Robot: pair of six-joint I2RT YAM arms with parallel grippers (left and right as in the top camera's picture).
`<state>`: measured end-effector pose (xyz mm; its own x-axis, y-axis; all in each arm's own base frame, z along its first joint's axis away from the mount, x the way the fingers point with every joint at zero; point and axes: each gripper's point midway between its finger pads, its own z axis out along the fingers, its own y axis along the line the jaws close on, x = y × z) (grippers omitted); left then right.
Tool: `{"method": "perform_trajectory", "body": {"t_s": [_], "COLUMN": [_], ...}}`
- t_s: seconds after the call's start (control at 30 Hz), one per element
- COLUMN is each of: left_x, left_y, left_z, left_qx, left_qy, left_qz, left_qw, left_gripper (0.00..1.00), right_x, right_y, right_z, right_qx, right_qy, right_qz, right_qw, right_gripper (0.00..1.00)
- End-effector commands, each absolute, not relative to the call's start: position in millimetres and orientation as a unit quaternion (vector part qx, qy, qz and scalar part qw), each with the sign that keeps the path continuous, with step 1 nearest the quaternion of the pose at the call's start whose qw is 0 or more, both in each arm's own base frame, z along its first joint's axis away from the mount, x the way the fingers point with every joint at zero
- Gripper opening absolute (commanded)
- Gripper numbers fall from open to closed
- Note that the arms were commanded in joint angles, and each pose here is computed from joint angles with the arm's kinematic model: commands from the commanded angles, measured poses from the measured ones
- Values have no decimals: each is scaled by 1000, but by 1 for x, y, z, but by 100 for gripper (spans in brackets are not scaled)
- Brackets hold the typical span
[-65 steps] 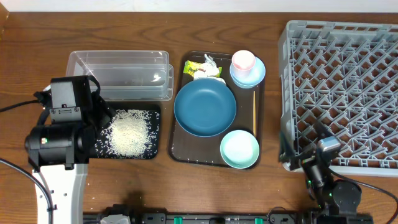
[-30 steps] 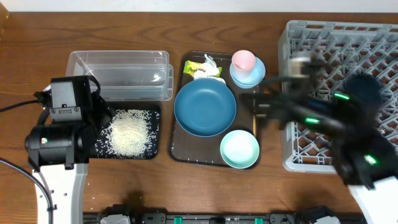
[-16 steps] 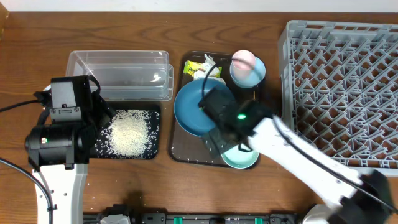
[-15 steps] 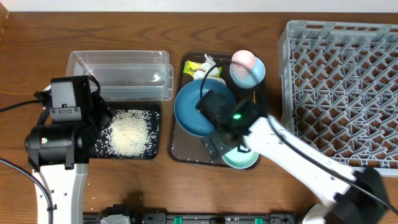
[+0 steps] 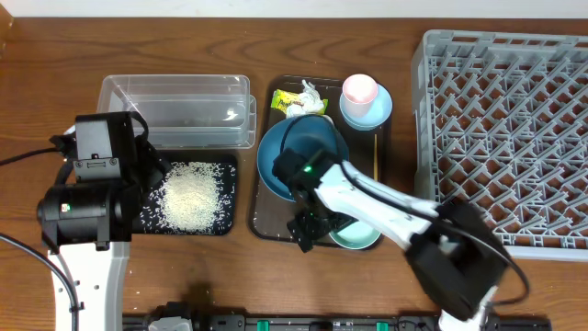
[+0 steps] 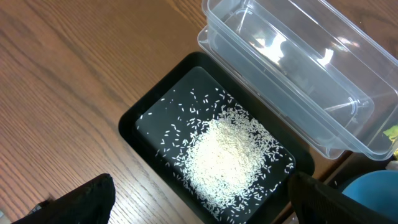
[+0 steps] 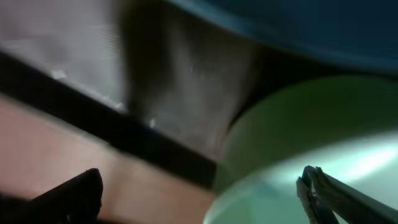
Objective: Sort waste into correct bins and load items into the dishwasher rack
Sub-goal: 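Reach the right gripper to the light green bowl, then grasp the light green bowl rim with the right gripper and lift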
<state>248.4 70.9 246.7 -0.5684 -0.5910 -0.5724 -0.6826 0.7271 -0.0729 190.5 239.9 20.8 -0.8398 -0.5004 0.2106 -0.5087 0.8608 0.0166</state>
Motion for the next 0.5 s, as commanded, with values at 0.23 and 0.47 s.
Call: {"method": "perform_trajectory", "body": {"t_s": [0.23,0.47], "left_x": [248,248], "left_y": [76,76], "left_z": [250,250], "left_qx": [-364,-364], "left_qy": [878,879], "left_qz": [90,90], "left_qw": [296,296], "left_gripper": [91,91], "right_x": [185,187], "right_y": [244,247], "right_z": [15,28], "right_qx": [260,254], "right_qy": [-959,-962], "right_qz": [21,11], "right_qw": [114,98], "right_gripper": [42,29]}}
